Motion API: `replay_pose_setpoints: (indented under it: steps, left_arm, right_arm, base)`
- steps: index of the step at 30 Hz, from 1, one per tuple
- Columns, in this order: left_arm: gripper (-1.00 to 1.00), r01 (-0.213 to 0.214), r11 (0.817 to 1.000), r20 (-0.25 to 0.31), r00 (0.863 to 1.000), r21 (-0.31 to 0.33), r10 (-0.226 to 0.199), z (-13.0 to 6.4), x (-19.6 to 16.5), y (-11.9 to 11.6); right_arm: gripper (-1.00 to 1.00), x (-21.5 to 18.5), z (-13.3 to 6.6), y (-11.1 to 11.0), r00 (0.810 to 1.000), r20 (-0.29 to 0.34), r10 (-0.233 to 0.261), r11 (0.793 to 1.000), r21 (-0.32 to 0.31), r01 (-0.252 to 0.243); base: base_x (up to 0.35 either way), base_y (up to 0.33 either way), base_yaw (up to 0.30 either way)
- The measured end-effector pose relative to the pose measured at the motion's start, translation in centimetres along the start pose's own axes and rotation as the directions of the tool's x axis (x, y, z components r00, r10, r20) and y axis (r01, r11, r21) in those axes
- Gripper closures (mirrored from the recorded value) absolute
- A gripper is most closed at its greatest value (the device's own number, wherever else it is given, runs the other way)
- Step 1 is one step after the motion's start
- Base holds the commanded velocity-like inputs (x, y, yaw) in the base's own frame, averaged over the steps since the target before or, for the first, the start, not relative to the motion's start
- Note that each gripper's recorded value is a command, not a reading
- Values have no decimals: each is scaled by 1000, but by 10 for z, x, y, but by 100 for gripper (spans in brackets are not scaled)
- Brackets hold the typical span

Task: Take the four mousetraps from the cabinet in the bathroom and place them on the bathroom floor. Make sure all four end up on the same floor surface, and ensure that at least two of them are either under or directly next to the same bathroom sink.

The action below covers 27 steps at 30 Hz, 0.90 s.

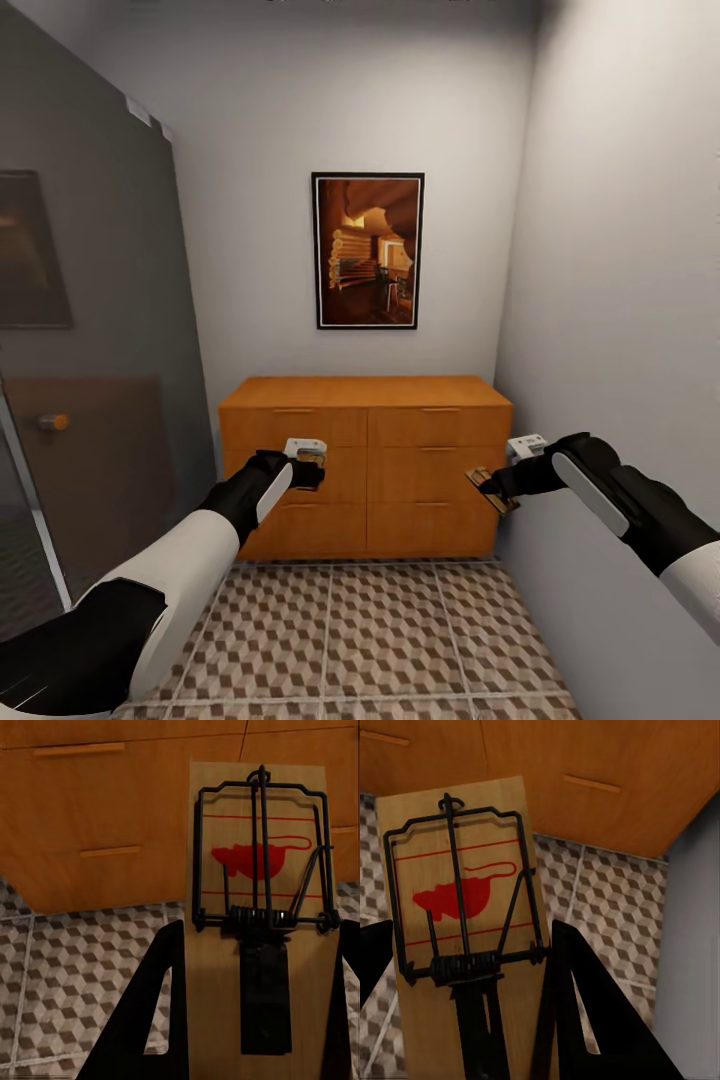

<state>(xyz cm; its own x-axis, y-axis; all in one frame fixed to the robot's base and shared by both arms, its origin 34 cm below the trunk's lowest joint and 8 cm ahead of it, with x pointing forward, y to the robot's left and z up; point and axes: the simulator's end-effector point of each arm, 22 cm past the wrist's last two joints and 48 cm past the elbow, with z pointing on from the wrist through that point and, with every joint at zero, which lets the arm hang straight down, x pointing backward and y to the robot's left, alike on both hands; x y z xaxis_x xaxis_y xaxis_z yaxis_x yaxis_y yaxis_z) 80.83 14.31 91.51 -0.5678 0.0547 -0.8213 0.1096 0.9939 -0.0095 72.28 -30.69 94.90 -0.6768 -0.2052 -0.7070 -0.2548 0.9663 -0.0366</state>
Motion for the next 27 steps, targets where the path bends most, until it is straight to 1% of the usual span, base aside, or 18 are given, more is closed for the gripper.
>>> replay_pose_setpoints:
  steps: [8, 17, 24, 27]
  left_arm:
    - [100, 1, 1000, -1, 1000, 1, -1, 0, 0, 0]
    - [100, 5, 1000, -7, 1000, -1, -5, 1, 2, 2]
    - [100, 7, 1000, -20, 1000, -11, -7, 3, 9, 8]
    - [100, 8, 1000, -24, 1000, -16, -8, 4, 11, 12]
  right_arm:
    - [100, 0, 0, -2, 1000, -1, -10, 1000, 11, 10]
    - [100, 0, 1, 1, 1000, -1, -11, 1000, 6, 11]
    - [100, -5, 7, 25, 1000, 6, -16, 999, -32, 16]
    - [100, -6, 8, 30, 1000, 7, -18, 999, -37, 18]
  base:
    - [-332, 0, 0]
    - [-345, 0, 10]
    - [-345, 0, 213]
    - [-345, 0, 265]
